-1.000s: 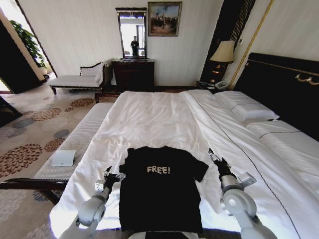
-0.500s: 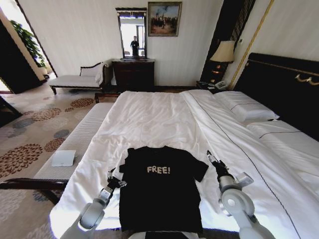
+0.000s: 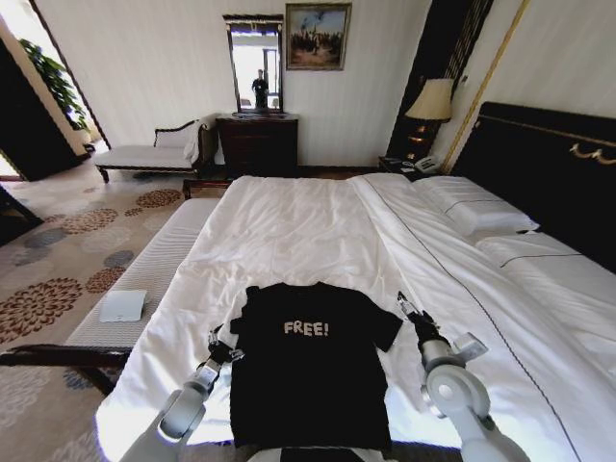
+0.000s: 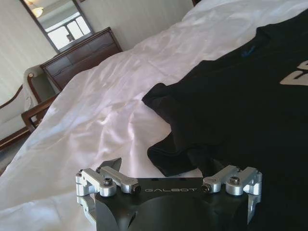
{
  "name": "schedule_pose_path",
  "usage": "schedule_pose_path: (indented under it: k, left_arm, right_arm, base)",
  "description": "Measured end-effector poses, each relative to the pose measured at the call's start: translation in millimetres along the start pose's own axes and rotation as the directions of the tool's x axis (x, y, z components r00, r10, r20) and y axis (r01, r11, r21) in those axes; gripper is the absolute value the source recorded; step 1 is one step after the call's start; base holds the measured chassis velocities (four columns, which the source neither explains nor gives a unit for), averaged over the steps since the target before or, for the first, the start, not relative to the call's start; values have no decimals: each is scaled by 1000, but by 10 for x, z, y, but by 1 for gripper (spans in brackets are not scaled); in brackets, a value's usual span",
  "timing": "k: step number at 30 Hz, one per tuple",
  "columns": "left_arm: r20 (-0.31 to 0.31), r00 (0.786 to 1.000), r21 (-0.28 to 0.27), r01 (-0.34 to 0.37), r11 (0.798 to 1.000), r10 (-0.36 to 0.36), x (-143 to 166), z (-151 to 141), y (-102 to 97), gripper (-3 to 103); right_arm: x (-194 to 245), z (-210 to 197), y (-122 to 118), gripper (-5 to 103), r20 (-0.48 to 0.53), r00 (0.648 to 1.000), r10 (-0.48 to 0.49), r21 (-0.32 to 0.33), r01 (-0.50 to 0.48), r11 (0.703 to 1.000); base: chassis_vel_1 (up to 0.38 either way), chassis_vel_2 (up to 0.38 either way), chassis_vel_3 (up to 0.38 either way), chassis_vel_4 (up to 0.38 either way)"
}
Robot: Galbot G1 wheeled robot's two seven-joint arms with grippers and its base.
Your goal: Fold the clothes on the bed.
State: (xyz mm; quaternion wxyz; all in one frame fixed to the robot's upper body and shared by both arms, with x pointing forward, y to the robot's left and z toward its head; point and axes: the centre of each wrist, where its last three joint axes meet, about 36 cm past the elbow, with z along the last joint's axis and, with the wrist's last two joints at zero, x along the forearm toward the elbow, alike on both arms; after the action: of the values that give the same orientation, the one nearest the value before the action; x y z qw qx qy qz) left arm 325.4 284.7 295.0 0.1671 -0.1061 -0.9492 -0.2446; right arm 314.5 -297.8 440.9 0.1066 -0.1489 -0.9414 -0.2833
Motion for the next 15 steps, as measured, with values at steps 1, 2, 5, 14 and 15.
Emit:
schedule_pose_path:
  k: [1,2,5,14,15]
  left_arm:
    - [-6,1000,23,15,1000,-15,-21,0,11,100]
    - [-11,1000,44,29,999,-29,-41,1,27,100]
    - [-27,996,90,86,992,-84,-104,21,96,100]
    - [-85,967,314,255,914,-240,-294,-37,454,100]
    - [-90,965,338,263,904,-247,-293,-45,493,100]
  right_arm:
    - [5,3,3,100,-2,1000,-1,0,1,1000]
    - [10,6,5,100,-3,1000,-1,0,1,1000]
    - [17,21,7,100,-7,1000,-1,-1,1,1000]
    - [53,49,14,100,-14,1000,1,-4,-1,1000]
    - [58,52,13,100,-14,1000,1,-4,-1,1000]
  base:
    - [0,0,0,0]
    - [0,0,0,0]
    - [0,0,0,0]
    - [0,0,0,0]
    - [0,0,0,0]
